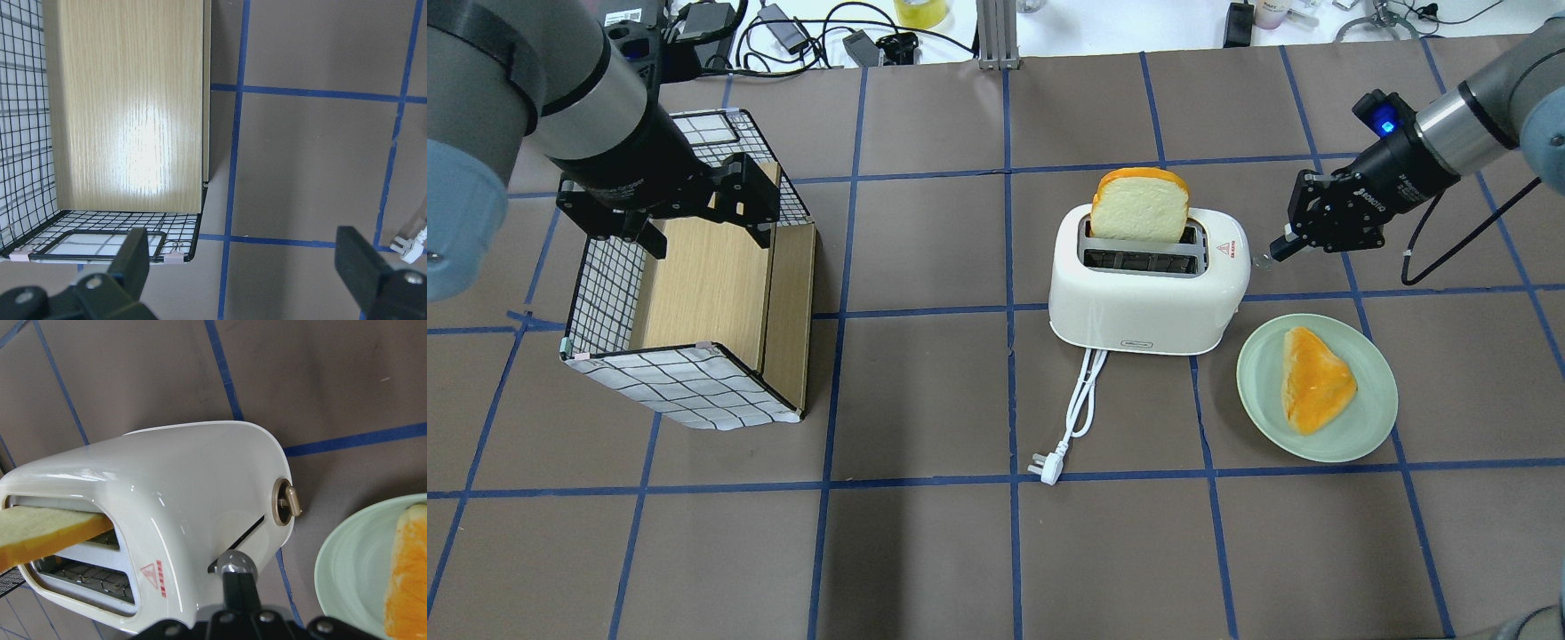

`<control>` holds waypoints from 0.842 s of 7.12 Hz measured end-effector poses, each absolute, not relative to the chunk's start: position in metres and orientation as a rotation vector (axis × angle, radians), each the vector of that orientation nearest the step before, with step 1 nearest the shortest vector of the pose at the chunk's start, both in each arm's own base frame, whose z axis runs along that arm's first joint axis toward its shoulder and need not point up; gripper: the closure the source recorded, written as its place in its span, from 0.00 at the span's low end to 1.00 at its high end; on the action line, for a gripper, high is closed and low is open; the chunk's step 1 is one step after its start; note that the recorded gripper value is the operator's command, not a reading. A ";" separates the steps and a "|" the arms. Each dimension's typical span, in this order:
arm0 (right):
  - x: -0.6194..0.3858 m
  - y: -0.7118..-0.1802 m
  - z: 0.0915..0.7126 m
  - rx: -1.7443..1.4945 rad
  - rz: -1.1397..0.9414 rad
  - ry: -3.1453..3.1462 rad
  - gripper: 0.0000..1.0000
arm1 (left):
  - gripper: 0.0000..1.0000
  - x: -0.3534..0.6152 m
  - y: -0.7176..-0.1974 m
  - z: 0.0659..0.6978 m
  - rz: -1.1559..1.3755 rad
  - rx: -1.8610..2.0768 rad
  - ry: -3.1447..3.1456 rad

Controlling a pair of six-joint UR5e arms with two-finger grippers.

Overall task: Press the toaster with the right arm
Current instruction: 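Press the toaster's lever down with the right gripper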

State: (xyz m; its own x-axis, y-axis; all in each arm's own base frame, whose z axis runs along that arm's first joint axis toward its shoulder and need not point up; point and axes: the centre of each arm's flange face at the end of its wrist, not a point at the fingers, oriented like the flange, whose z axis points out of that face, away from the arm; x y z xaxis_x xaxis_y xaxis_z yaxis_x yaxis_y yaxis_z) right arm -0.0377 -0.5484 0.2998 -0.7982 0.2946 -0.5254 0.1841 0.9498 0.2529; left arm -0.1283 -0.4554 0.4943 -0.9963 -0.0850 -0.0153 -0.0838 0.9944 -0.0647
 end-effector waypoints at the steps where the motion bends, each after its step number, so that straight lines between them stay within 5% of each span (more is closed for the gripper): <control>1: -0.035 -0.546 0.295 0.336 0.253 2.500 1.00 | 0.00 -0.128 -0.455 0.494 -0.100 -0.132 3.119; 6: -0.035 -0.551 0.278 0.302 0.240 2.481 1.00 | 0.00 -0.128 -0.455 0.494 -0.100 -0.132 3.120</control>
State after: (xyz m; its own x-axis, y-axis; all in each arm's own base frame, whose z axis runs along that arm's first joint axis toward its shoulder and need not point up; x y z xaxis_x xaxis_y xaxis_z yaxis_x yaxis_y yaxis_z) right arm -0.0351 -0.5511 0.2775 -0.7815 0.2710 -0.5619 0.1585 0.9574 0.2413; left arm -0.1284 -0.4554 0.4943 -0.9963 -0.0849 -0.0148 -0.0838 0.9944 -0.0647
